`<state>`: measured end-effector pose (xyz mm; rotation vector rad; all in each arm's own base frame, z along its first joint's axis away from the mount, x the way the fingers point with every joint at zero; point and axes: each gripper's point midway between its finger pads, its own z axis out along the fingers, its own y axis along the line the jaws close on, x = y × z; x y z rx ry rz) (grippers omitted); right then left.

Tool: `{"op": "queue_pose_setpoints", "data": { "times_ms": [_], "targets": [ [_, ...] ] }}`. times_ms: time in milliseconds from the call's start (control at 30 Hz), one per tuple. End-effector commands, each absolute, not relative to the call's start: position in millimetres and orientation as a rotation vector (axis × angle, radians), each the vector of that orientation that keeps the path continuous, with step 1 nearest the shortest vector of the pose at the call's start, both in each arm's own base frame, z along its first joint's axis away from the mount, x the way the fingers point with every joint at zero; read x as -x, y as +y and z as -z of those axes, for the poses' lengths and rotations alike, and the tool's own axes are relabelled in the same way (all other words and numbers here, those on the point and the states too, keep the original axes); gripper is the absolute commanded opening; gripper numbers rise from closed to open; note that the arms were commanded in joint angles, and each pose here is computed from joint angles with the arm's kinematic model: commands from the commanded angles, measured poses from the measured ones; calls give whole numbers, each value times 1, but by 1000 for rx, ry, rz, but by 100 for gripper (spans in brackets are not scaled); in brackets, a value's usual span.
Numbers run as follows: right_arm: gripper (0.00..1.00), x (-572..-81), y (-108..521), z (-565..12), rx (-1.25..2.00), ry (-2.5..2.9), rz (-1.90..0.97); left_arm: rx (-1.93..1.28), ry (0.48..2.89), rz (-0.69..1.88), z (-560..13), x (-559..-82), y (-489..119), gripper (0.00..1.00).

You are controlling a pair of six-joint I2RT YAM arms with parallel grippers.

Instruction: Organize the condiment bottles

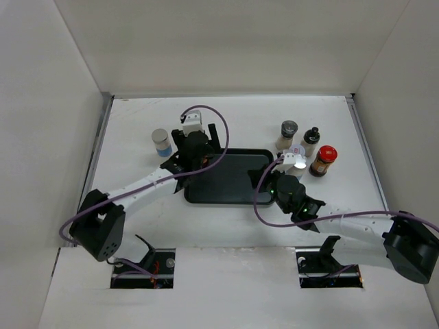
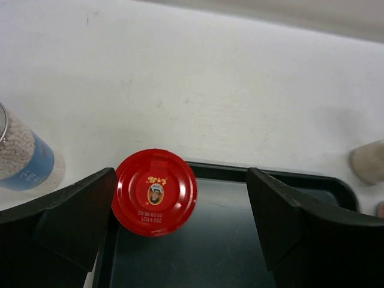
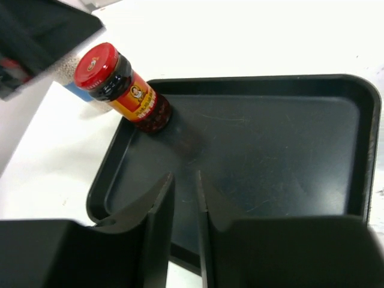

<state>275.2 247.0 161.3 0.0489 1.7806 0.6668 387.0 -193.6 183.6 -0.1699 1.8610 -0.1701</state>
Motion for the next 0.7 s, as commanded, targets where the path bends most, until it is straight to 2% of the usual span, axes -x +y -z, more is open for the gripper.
{"op": "queue_pose_setpoints", "data": {
  "times_ms": [0,167,233,300,533,600,667],
  "targets": [
    [24,-278,247,-190,-51,1707,-693,223,1689,285,-246,-375,-195,90],
    [20,-281,231,-213,-78,1709,-604,274,1594,333,-265,-347,-174,89],
    [24,-284,218,-220,-97,1718,-518,291,1572,349,-259,-335,-165,89],
    [35,-287,200,-225,-132,1719,-419,311,1556,362,-250,-323,-156,88],
    [86,-295,115,-233,-256,1713,-33,355,1501,440,-223,-293,-137,88],
    [95,-294,95,-233,-284,1718,54,357,1485,460,-221,-290,-135,88],
    [100,-294,80,-229,-302,1735,140,363,1469,471,-217,-288,-132,89]
  ]
}}
